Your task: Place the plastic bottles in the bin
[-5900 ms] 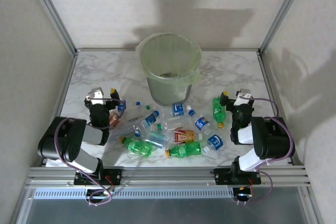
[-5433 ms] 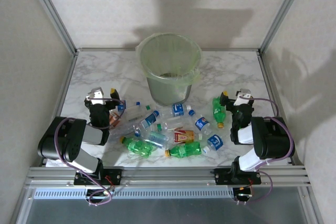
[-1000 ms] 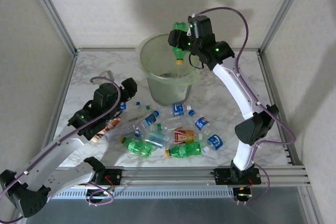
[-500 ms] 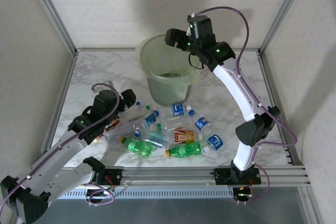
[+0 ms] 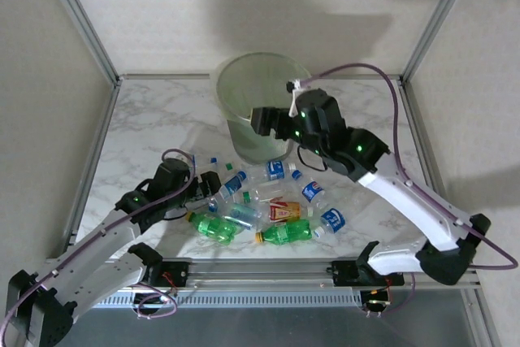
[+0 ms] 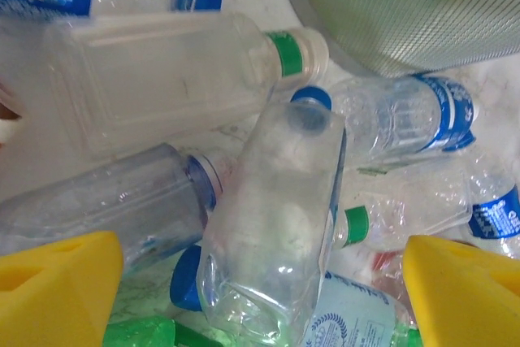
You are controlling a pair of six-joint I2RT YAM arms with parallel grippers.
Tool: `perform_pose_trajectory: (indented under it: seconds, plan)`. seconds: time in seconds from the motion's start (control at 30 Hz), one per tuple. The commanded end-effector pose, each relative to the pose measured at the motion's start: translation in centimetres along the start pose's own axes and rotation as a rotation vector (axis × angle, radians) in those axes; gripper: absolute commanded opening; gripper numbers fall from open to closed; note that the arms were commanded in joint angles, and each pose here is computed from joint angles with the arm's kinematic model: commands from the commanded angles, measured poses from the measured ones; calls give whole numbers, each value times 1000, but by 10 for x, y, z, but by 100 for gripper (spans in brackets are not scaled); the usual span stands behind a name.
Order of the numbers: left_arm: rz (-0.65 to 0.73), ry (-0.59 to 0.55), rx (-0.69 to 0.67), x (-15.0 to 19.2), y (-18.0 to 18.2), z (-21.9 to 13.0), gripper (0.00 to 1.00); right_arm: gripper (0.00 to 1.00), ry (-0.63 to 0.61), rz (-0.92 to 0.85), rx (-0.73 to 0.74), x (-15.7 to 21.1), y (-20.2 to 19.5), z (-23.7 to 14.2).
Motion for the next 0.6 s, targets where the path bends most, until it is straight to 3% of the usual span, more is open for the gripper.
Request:
perform_pose_trajectory:
  seconds: [0.0, 0.57]
  plan:
    - [-25, 56, 40, 8, 2, 6, 89, 88, -71, 55, -6, 6, -4, -19]
    - [-46, 83, 60, 17, 12, 26, 86, 89, -53, 80, -38, 29, -10, -21]
Point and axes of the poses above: each hand's point on the last joint's axis, 136 mm out from that joint toward the fingers, its own z axis out along the fingers, its own y axis along the line the jaws close on, x = y × z, the point moved 8 cm from there along -z, back along the fingers, and after that the axes turned 12 degrees about -z, right-handed, at the moved point
